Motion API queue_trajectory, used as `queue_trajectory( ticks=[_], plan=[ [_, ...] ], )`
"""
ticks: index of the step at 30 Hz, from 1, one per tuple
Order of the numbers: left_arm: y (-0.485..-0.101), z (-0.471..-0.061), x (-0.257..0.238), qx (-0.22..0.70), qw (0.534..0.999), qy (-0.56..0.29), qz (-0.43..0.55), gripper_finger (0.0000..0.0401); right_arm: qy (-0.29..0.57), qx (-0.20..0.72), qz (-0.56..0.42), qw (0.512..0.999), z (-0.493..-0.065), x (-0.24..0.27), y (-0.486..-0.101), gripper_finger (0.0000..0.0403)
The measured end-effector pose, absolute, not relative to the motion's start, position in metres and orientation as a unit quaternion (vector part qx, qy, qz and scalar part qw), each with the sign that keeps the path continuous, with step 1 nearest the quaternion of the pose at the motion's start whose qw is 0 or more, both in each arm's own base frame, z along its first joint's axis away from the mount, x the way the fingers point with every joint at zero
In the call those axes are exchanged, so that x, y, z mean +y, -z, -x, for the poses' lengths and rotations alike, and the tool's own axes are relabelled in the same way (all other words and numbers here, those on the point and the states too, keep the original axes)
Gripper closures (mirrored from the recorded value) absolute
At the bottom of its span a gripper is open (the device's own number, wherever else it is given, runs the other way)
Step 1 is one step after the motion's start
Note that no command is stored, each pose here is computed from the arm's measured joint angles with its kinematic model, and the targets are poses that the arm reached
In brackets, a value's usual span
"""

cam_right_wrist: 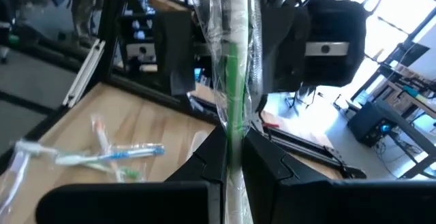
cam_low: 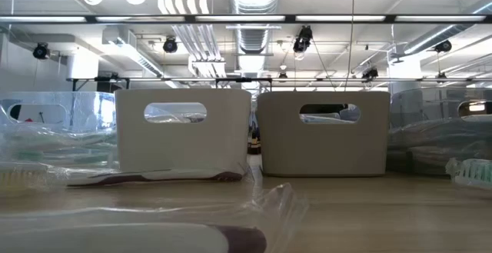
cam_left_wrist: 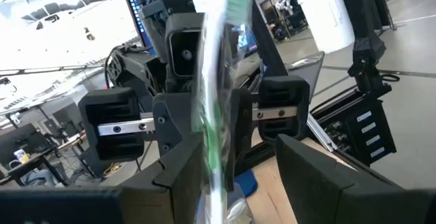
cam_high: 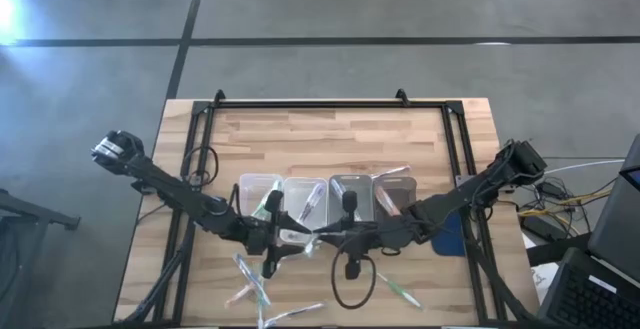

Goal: Pick & Place Toothbrushes
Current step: Put the green toothbrush into the transparent bin

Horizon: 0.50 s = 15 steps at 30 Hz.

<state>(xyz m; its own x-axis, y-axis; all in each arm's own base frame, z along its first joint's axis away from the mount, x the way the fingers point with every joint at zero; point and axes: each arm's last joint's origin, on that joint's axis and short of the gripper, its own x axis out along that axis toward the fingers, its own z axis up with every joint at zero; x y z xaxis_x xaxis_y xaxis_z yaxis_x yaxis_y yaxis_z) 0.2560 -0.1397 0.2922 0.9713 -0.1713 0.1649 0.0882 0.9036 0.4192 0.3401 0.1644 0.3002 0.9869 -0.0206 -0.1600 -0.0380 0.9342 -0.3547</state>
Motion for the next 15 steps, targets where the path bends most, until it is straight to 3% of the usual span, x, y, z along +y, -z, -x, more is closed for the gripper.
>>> queue_trajectory(
  ticks=[15],
  plan=[
    [-0.2927, -0.2564, -0.1392, -0.103, 0.972, 0.058, -0.205, 0.0213, -0.01, 0.079, 0.176, 0.981, -0.3428, 0.166, -0.2965, 0.038]
  ],
)
